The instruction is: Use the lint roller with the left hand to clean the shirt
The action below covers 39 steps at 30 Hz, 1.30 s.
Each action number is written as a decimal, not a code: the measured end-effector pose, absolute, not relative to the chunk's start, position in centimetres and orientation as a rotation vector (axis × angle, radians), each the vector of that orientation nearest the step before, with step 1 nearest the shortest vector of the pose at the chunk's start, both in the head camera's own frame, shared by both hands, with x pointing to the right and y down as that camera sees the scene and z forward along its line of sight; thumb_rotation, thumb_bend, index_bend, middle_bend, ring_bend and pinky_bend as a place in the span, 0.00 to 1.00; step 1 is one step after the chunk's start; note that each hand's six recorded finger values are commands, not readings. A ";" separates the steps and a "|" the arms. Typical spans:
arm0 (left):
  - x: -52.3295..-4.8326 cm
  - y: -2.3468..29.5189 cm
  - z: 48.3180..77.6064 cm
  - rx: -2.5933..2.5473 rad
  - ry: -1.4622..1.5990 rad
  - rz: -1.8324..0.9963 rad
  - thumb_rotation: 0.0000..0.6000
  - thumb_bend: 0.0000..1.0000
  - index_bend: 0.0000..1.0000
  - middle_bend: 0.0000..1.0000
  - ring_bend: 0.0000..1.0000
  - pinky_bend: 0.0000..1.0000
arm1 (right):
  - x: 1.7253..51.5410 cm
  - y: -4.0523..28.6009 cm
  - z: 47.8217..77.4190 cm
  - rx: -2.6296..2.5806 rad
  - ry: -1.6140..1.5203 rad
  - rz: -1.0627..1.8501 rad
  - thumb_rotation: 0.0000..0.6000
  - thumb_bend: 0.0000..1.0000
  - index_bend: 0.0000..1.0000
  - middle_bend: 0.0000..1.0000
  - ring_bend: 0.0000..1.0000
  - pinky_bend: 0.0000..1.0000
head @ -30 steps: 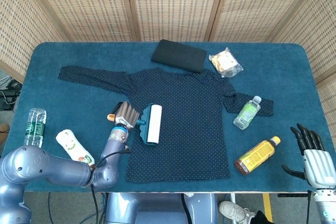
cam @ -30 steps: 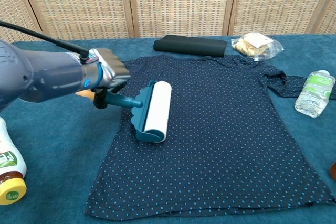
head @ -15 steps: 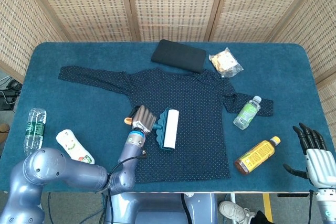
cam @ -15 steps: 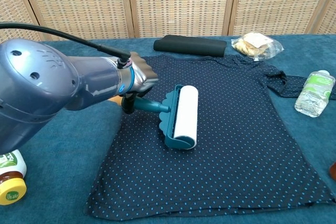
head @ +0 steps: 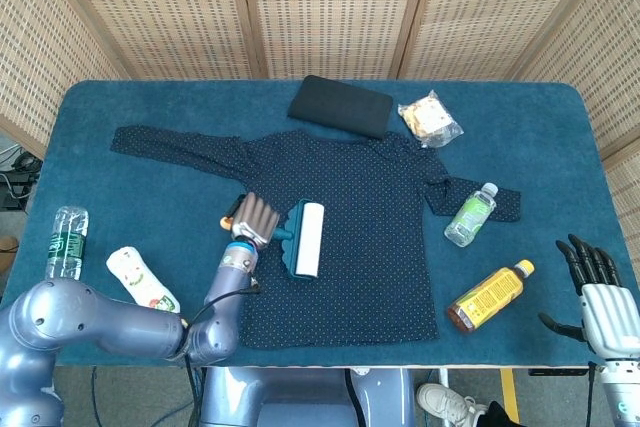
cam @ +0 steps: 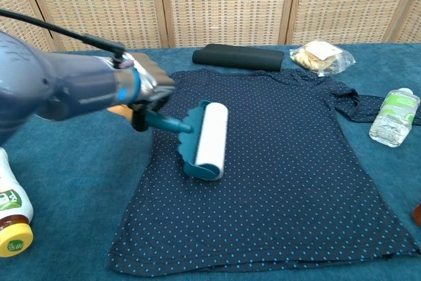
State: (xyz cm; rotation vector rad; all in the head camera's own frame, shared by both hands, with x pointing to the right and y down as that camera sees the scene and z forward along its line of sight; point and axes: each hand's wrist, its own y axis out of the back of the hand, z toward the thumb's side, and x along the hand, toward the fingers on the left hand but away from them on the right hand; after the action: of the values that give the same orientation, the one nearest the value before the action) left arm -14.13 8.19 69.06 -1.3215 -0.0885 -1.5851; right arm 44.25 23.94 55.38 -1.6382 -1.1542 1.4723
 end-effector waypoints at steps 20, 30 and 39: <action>-23.7 6.1 69.6 -1.377 0.076 -1.608 1.00 0.73 0.87 0.72 0.61 0.59 | 43.1 24.5 55.9 -1.633 -1.098 1.471 1.00 0.09 0.00 0.00 0.00 0.00; -26.3 5.8 70.1 -1.377 0.086 -1.640 1.00 0.10 0.15 0.01 0.03 0.14 | 43.2 24.5 55.9 -1.623 -1.097 1.472 1.00 0.09 0.00 0.00 0.00 0.00; -27.7 6.7 69.9 -1.421 0.092 -1.683 1.00 0.06 0.00 0.00 0.00 0.00 | 43.0 24.6 55.9 -1.624 -1.091 1.467 1.00 0.09 0.00 0.00 0.00 0.00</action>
State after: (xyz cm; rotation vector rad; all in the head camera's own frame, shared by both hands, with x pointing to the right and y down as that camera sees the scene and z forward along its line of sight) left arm -27.65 6.70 69.86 -1.4212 0.0917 -1.6826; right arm 43.00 24.57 55.86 -1.6238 -1.0913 1.4669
